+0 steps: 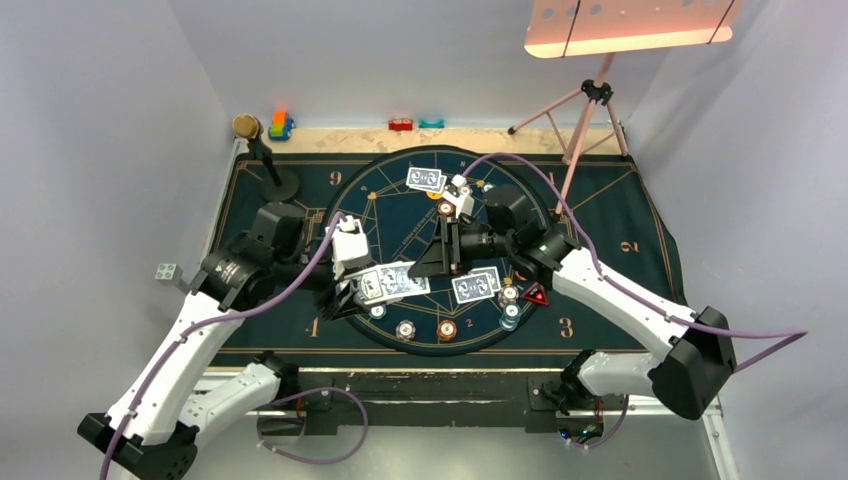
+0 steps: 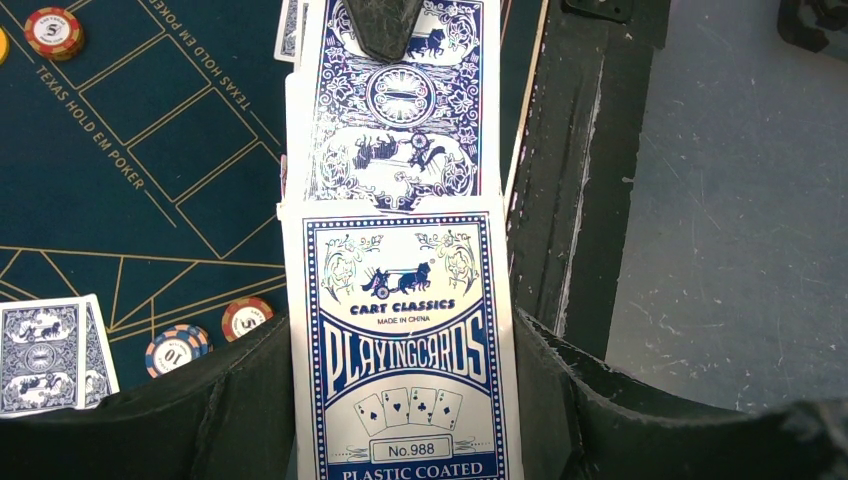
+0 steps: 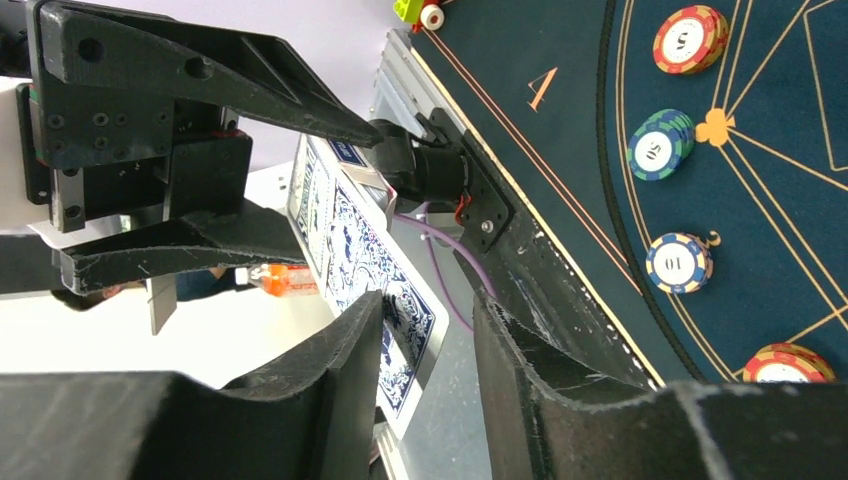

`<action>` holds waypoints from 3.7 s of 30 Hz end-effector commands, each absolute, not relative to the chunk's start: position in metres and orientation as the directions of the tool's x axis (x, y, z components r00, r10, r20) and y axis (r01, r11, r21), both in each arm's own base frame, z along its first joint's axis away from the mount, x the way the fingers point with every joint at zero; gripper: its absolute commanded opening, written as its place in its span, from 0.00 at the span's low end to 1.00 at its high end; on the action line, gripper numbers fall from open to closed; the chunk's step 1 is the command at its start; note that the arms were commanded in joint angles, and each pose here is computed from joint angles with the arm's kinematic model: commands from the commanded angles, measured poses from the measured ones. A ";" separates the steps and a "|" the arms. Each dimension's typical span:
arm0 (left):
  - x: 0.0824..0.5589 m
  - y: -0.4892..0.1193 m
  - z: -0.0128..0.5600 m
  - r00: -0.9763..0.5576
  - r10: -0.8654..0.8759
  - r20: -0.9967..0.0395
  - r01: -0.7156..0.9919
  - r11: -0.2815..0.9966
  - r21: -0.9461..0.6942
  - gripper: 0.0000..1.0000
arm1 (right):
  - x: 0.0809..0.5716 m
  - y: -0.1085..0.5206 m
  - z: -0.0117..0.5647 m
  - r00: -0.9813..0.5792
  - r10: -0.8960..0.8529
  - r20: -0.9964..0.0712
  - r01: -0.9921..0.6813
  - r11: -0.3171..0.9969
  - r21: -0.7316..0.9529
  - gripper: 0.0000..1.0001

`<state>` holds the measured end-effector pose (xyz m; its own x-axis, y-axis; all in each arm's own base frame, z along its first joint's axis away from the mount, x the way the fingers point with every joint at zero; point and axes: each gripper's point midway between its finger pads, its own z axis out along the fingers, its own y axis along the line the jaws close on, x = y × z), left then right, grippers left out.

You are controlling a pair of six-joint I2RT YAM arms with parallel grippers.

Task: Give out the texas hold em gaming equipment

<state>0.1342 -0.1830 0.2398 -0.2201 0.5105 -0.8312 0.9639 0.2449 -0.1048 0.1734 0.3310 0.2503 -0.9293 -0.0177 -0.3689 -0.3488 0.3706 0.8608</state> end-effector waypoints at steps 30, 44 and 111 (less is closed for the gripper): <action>0.137 -0.179 0.253 -0.187 0.498 -0.847 0.965 0.253 -0.064 0.00 | 0.269 0.246 0.288 -0.700 0.052 -0.712 -0.403 0.794 0.455 0.00; 0.124 -0.173 0.261 -0.179 0.494 -0.851 0.968 0.242 -0.063 0.00 | 0.356 0.252 0.198 -0.630 -0.344 -0.696 -0.136 0.932 -0.337 0.00; 0.132 -0.177 0.261 -0.175 0.502 -0.847 0.971 0.230 -0.065 0.00 | 0.189 0.361 0.300 -0.847 0.039 -0.530 -0.508 0.230 0.830 0.93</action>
<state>0.1236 -0.1702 0.2402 -0.2265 0.5472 -0.8058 0.9647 0.2402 -0.1080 0.2108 0.3464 0.2491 -0.8592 0.0271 -0.5109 -0.4378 0.4780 0.7615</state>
